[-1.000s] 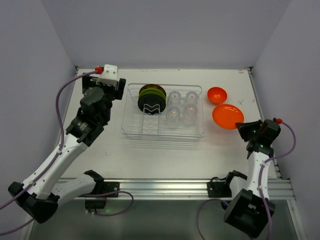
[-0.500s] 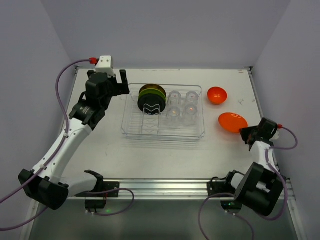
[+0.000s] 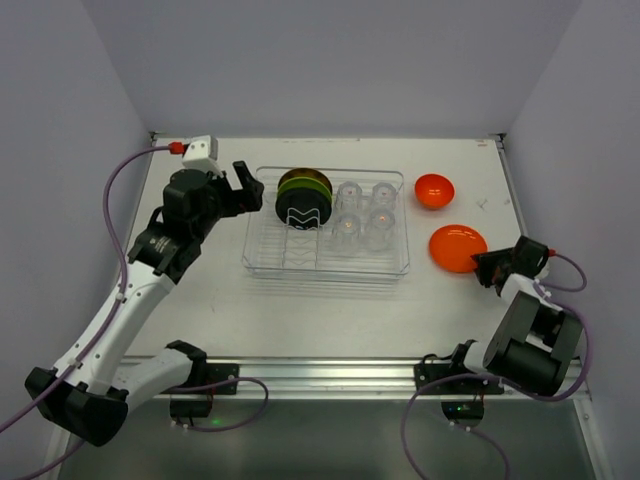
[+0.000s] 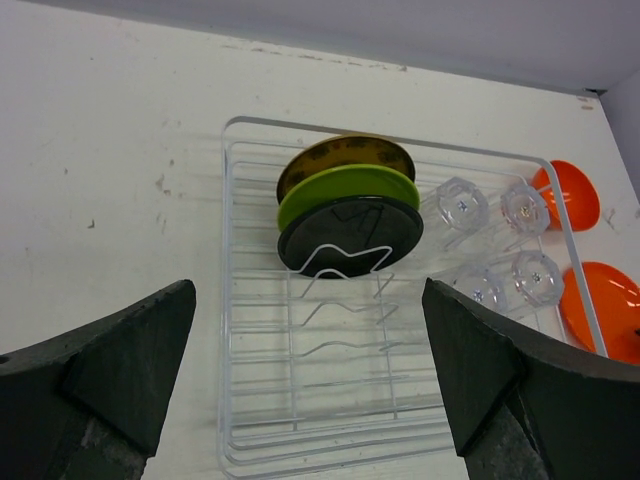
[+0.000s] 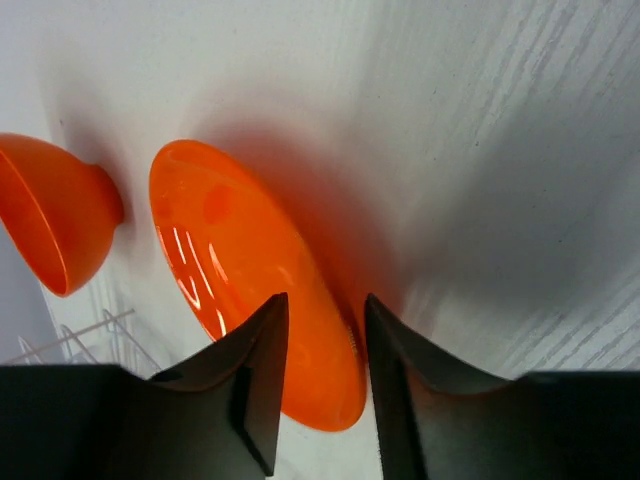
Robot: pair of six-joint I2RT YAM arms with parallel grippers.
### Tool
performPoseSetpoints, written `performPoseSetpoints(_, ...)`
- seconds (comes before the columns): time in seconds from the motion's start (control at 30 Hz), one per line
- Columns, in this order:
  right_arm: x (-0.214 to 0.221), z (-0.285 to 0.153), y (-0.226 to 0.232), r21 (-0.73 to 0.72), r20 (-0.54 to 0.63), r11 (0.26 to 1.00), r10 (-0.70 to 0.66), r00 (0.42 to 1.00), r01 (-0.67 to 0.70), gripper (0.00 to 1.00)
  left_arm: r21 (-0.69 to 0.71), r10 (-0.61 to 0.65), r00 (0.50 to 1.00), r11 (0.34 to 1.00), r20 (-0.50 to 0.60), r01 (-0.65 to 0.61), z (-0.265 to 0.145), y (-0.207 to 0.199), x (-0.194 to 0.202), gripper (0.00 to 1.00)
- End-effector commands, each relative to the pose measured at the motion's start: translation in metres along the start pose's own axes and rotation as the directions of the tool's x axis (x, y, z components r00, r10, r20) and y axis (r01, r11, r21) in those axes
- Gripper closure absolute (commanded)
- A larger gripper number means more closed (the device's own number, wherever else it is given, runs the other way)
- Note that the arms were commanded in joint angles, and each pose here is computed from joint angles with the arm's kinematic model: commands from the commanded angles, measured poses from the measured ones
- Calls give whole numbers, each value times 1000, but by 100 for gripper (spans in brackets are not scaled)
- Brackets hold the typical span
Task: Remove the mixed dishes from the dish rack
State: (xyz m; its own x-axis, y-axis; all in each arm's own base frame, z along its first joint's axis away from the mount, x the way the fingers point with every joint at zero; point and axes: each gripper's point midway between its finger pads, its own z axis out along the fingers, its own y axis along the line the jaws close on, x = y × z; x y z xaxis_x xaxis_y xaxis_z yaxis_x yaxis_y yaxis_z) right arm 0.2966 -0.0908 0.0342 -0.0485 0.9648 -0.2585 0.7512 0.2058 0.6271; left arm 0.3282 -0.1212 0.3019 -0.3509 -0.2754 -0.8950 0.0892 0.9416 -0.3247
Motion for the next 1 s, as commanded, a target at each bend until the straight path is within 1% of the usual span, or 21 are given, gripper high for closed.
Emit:
performPoseSetpoints(0.0, -4, -2, 12, -59, 36, 997, -52, 998, 54, 58, 91, -40, 999, 995, 1, 40, -5, -16, -2, 0)
performPoseSetpoints(0.07, -2, -5, 11, -55, 26, 997, -60, 998, 61, 44, 156, -79, 997, 985, 25, 74, -5, -28, -5, 0)
performPoseSetpoints(0.1, 0, -7, 11, -60, 21, 996, -68, 997, 69, 33, 155, -98, 995, 983, 2, 96, -1, -25, 9, 0)
performPoseSetpoints(0.17, -1, -17, 11, -54, 35, 994, -92, 995, 94, 22, 162, -174, 985, 971, -13, 174, 4, -28, 16, 0)
performPoseSetpoints(0.23, -6, -32, 7, -17, 66, 993, -112, 991, 113, 1, 173, -188, 981, 966, -45, 193, 10, -32, 22, 0)
performPoseSetpoints(0.33, -25, -64, 9, 41, 163, 987, -159, 974, 154, 1, 240, -119, 986, 960, -115, 144, 22, -50, 28, 0)
performPoseSetpoints(0.4, -25, -82, 23, -20, 185, 984, -168, 968, 175, 1, 230, -56, 984, 968, -171, 95, 39, -54, 40, 0)
performPoseSetpoints(0.43, -14, -91, 38, -114, 150, 974, -176, 973, 194, 1, 269, 30, 990, 963, -141, 9, 39, -70, 25, 0)
performPoseSetpoints(0.47, -7, -107, 55, -224, 164, 944, -209, 964, 243, 1, 209, 101, 973, 976, -206, -57, 55, -62, 43, 0)
performPoseSetpoints(0.5, 3, -118, 70, -320, 146, 906, -240, 960, 275, 1, 221, 226, 953, 958, -201, -180, 60, -65, 43, 0)
performPoseSetpoints(0.53, 25, -134, 89, -466, 85, 833, -294, 952, 299, 1, 201, 310, 926, 942, -217, -269, 68, -75, 43, 0)
performPoseSetpoints(0.57, 35, -147, 97, -535, 72, 786, -325, 943, 311, 1, 193, 373, 903, 922, -214, -335, 74, -77, 41, 0)
performPoseSetpoints(0.6, 45, -155, 102, -585, 48, 747, -356, 933, 315, 1, 189, 420, 884, 903, -206, -385, 78, -80, 38, 0)
performPoseSetpoints(0.63, 53, -160, 104, -618, 26, 718, -389, 921, 320, 1, 202, 502, 845, 861, -184, -468, 82, -84, 35, 0)
performPoseSetpoints(0.67, 63, -165, 103, -645, -10, 698, -416, 909, 311, 1, 222, 537, 828, 838, -161, -499, 90, -90, 33, 0)
performPoseSetpoints(0.7, 68, -168, 102, -657, -15, 685, -430, 903, 316, 1, 255, 619, 775, 776, -128, -577, 94, -91, 32, 0)
performPoseSetpoints(0.73, 71, -168, 99, -660, -11, 676, -445, 895, 328, 1, 314, 652, 751, 738, -104, -598, 96, -100, 38, 0)
performPoseSetpoints(0.8, 73, -166, 92, -656, 3, 671, -456, 890, 346, 1, 340, 724, 688, 660, -52, -669, 101, -102, 35, 0)
performPoseSetpoints(0.87, 76, -166, 87, -651, 14, 659, -485, 874, 376, 1, 353, 773, 634, 604, -38, -715, 105, -99, 41, 0)
performPoseSetpoints(0.9, 78, -166, 85, -654, 14, 653, -495, 869, 383, 1, 359, 821, 570, 538, -20, -763, 108, -95, 43, 0)
performPoseSetpoints(0.97, 80, -161, 83, -665, 28, 633, -508, 861, 395, 1, 365, 856, 514, 495, -51, -789, 116, -86, 53, 2)
